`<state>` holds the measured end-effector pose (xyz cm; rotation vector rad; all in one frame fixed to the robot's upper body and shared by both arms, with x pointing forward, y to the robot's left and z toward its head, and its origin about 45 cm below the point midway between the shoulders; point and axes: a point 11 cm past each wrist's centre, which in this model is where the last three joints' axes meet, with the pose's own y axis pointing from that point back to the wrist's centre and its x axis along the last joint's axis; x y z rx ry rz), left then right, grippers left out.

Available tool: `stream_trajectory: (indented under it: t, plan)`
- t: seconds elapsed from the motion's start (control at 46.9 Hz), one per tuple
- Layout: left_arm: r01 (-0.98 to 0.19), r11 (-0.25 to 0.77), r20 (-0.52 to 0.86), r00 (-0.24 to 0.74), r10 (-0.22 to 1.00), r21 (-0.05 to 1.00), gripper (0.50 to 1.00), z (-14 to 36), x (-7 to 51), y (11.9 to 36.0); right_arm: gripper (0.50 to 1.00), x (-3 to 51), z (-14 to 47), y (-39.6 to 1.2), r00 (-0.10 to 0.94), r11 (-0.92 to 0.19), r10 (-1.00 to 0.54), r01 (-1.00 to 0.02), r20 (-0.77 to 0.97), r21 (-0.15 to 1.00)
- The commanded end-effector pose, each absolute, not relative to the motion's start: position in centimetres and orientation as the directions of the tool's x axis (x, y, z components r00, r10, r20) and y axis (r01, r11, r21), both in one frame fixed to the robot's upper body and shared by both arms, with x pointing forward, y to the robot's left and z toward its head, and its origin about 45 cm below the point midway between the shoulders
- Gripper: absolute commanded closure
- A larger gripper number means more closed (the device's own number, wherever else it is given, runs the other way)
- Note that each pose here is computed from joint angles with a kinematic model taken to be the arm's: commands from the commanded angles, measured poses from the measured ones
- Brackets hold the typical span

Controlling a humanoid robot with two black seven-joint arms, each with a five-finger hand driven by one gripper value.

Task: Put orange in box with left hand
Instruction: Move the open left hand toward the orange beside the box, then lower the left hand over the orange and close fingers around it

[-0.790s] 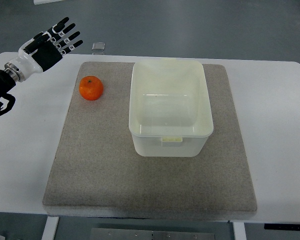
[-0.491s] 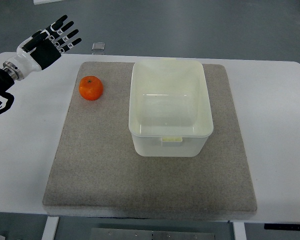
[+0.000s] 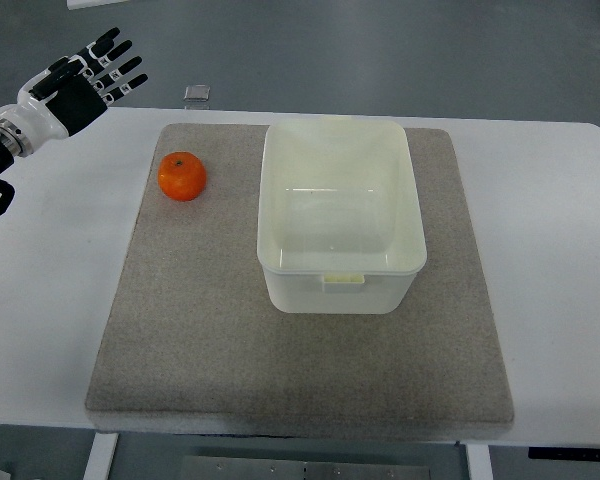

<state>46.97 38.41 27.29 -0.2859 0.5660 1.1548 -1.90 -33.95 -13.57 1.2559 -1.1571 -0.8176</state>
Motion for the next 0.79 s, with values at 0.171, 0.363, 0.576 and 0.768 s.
stream_trajectory:
  t: [0.171,0.363,0.576,0.768]
  plan:
    - [-0.894,0.416,-0.172,0.389,0.905,0.167,0.506,27.5,47.1,38.4,0.568,-1.9,-13.6,-33.9,0.263,0.175,-0.943,-0.124,0.202,0.977]
    - [-0.867,0.450,0.111,0.480,0.870,0.215,0.506,27.3,47.0,37.7,0.568,-1.9,-13.6,-33.9,0.263,0.175,-0.943,-0.124,0.202,0.977]
    - [-0.818,0.485,0.386,0.574,0.722,0.308,0.510,27.9,46.2,37.1,0.568,-1.9,-13.6,-33.9,0.263,0.175,-0.943,-0.124,0.202,0.977]
    - [-0.783,0.446,0.564,0.621,0.544,0.433,0.516,27.8,46.8,36.2,0.568,-1.9,-13.6,-33.9,0.263,0.175,-0.943,-0.124,0.202,0.977]
